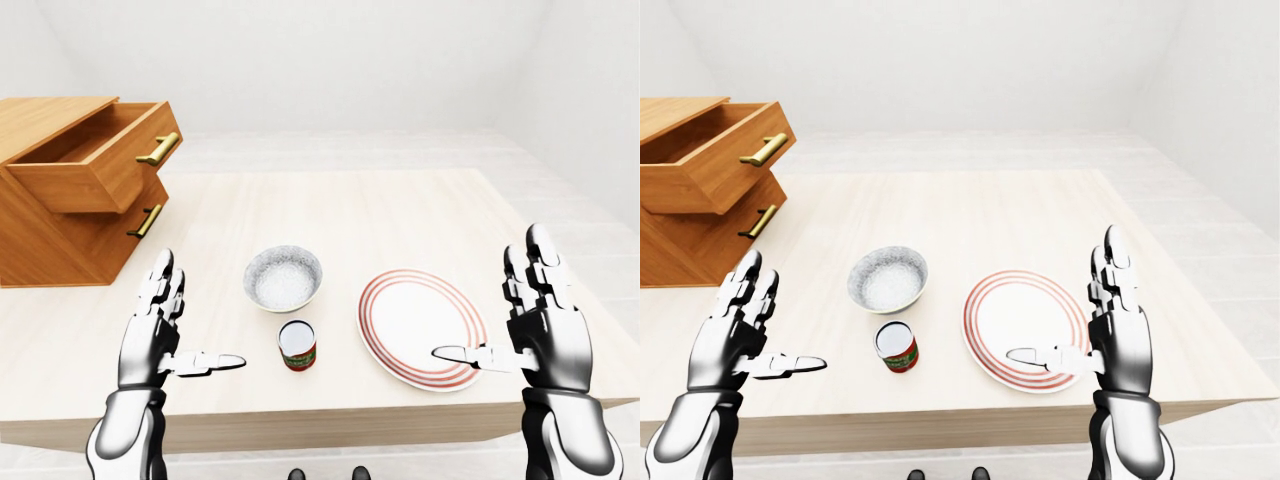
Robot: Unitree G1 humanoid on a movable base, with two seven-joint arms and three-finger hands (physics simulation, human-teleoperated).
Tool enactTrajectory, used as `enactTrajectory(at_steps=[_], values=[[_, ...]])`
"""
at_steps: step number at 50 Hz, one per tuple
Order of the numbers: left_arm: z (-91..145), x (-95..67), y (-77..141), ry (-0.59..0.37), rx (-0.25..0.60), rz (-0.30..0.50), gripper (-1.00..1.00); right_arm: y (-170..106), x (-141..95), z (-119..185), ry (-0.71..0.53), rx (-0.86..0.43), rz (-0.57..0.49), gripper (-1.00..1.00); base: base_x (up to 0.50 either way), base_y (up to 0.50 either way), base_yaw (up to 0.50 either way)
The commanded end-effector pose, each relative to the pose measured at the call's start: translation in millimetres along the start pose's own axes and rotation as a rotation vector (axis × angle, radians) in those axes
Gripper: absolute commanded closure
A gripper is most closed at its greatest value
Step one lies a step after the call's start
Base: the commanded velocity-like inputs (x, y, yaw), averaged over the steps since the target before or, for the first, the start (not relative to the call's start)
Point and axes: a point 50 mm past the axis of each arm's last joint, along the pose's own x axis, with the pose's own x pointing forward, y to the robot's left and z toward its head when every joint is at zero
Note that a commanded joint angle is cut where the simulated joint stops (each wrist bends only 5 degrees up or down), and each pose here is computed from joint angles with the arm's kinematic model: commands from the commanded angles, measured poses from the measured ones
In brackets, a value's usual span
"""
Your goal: Put the bowl on the plate.
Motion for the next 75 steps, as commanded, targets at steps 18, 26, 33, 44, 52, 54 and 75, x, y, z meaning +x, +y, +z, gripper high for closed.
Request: enactTrajectory(at_steps=[18, 26, 33, 44, 52, 54, 75], values=[[0.3, -1.4, 0.7, 0.0, -0.001, -0.002, -1.0, -0.1, -2.8, -1.6, 0.012, 0.01, 0.012, -1.0, 0.1, 0.0, 0.0], [-5.2, 5.1, -11.3, 0.032, 0.043, -0.15, -1.0, -0.1, -3.2, -4.5, 0.027, 0.0, 0.015, -1.0, 0.0, 0.0, 0.0], [-26.2, 33.7, -23.3, 0.136, 0.188, -0.292, -1.0, -2.3, -3.4, -10.9, 0.053, 0.004, 0.012, -1.0, 0.0, 0.0, 0.0], [-6.8, 37.0, -21.7, 0.043, 0.612, -0.363, -1.0, -2.1, 2.9, -11.6, 0.042, -0.001, 0.012, -1.0, 0.0, 0.0, 0.0], [-6.8, 33.2, -20.9, 0.12, 0.854, -0.44, -1.0, 4.7, 0.9, -8.6, 0.038, -0.009, 0.032, -1.0, 0.0, 0.0, 0.0], [-6.3, 44.5, -20.1, 0.121, 0.911, -0.395, -1.0, 3.7, 1.5, -9.4, 0.04, -0.015, 0.022, -1.0, 0.0, 0.0, 0.0], [-1.0, 66.8, -27.4, 0.101, 1.22, -0.255, -1.0, -3.6, -0.5, -27.2, 0.103, 0.003, 0.021, -1.0, 0.0, 0.0, 0.0]])
